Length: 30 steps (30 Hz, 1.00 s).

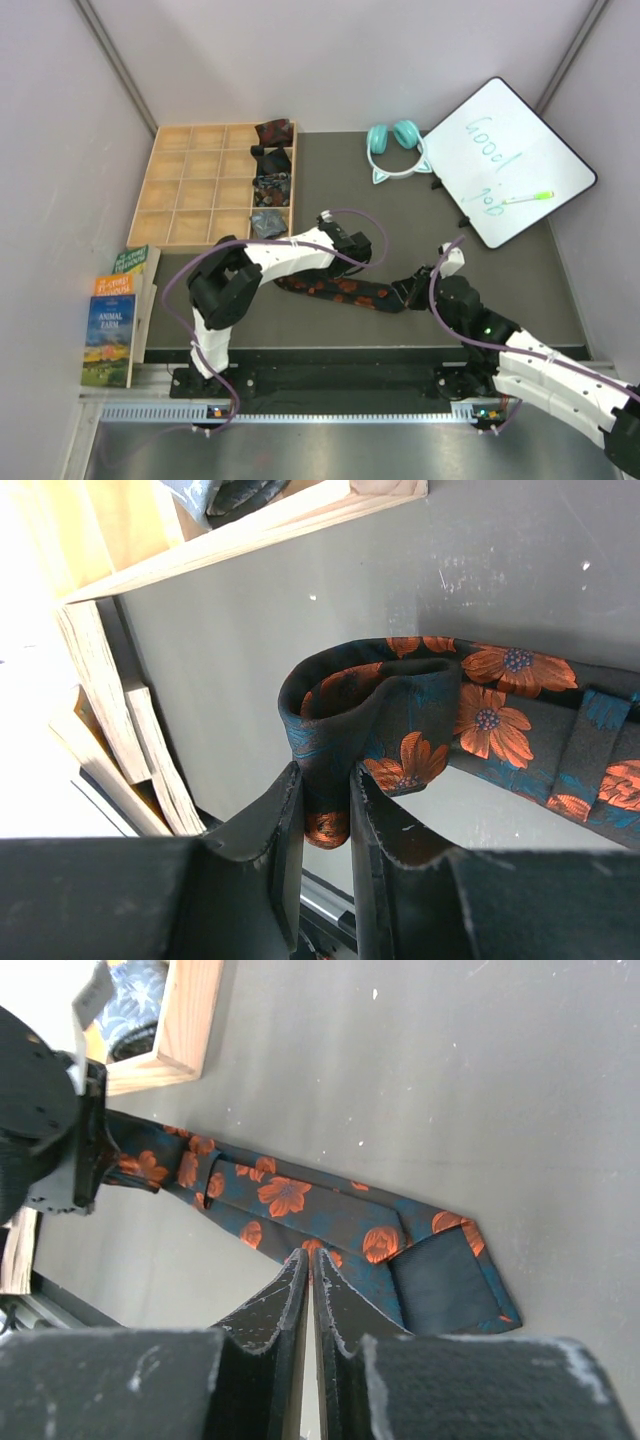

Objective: Roll the ties
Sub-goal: Roll the tie at the center of the board.

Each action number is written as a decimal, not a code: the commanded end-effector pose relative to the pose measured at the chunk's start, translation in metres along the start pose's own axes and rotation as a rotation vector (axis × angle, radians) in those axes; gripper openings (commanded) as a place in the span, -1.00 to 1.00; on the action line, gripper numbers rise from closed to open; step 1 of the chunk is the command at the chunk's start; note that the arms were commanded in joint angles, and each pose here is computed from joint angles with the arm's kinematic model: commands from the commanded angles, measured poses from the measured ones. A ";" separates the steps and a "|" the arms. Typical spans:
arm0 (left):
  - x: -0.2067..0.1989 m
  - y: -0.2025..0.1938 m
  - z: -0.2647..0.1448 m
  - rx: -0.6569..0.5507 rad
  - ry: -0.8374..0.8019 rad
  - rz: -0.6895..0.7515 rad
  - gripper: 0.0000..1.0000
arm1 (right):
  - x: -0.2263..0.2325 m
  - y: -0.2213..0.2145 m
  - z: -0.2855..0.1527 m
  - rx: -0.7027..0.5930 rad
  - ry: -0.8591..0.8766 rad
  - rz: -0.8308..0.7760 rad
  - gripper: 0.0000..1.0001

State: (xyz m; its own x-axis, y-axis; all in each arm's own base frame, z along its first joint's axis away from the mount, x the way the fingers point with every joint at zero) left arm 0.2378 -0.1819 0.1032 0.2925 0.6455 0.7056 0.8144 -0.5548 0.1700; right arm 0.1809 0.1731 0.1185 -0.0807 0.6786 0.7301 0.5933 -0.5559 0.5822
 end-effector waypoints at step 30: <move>-0.084 0.027 -0.017 -0.041 -0.161 0.057 -0.59 | -0.003 0.014 -0.009 -0.118 0.045 0.066 -0.91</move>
State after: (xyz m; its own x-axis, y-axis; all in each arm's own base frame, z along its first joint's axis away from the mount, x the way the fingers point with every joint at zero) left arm 0.2258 -0.2393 0.0692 0.4004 0.6212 0.6736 0.7749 -0.6219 0.1129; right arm 0.1782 0.1611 0.1212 -0.0780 0.6344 0.7691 0.5305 -0.6267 0.5708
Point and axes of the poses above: each gripper's point midway between its finger pads, its own z axis out along the fingers, its own x axis along the line the jaws close on, y = z × x, the point moved 3 cm from there along -z, back along the fingers, and after that the axes turned 11 degrees about z, right-handed, at the moved point
